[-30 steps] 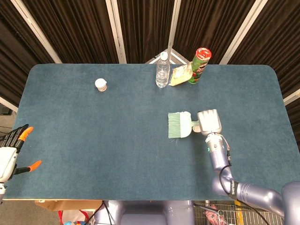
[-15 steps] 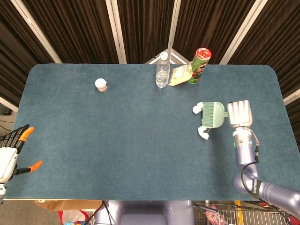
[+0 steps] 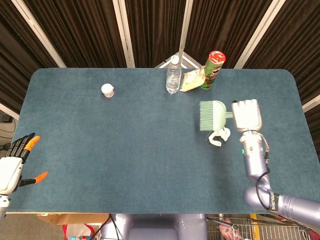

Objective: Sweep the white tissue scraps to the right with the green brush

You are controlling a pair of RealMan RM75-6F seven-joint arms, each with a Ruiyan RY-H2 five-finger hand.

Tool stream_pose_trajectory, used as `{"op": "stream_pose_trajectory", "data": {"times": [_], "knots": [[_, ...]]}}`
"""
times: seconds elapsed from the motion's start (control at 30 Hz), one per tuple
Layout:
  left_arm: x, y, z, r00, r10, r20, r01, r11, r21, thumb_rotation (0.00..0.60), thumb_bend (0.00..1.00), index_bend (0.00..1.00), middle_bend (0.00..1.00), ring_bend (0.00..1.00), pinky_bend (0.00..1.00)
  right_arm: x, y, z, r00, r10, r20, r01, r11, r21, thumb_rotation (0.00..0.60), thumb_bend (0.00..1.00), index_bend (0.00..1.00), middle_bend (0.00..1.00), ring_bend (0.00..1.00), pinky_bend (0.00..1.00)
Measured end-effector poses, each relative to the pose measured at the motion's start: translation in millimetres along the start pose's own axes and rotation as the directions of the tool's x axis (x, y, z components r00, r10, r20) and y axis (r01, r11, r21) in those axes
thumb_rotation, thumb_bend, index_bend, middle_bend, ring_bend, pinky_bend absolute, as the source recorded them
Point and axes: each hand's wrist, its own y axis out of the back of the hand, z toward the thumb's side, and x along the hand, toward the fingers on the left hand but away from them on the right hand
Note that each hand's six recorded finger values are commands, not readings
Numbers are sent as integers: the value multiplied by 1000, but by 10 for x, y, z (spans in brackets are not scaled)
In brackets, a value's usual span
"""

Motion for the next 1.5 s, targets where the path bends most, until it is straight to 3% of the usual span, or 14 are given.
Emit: {"op": "stream_pose_trajectory", "data": {"times": [0.23, 0.5, 0.77, 0.9, 1.33, 1.5], "knots": [[-4, 16, -25, 1000, 1, -2, -1, 1000, -10, 600, 0, 0, 0, 0, 16, 32, 59, 464, 997, 15, -75, -18, 999, -40, 600, 609, 751, 1000, 1000, 884], [-8, 35, -76, 1000, 1, -15, -1, 1000, -13, 600, 0, 0, 0, 0, 17, 60, -269, 678, 989, 117, -94, -119, 993, -20, 600, 610, 751, 1000, 1000, 884], [-17, 38, -83, 1000, 2, -19, -2, 1000, -12, 600, 0, 0, 0, 0, 17, 89, -624, 449, 980, 193, -40, -188, 977, 100, 600, 611, 753, 1000, 1000, 884], [-19, 36, -65, 1000, 3, -15, -3, 1000, -10, 600, 0, 0, 0, 0, 17, 98, -766, 168, 978, 207, 18, -206, 960, 191, 600, 611, 754, 1000, 1000, 884], [2, 15, -16, 1000, 0, -1, 0, 1000, -9, 600, 0, 0, 0, 0, 17, 87, -727, -641, 966, 175, 189, -228, 922, 313, 600, 611, 754, 1000, 1000, 884], [13, 3, -4, 1000, -4, 3, 4, 1000, -8, 600, 0, 0, 0, 0, 17, 83, -602, -655, 969, 160, 188, -206, 942, 264, 600, 611, 754, 1000, 1000, 884]]}}
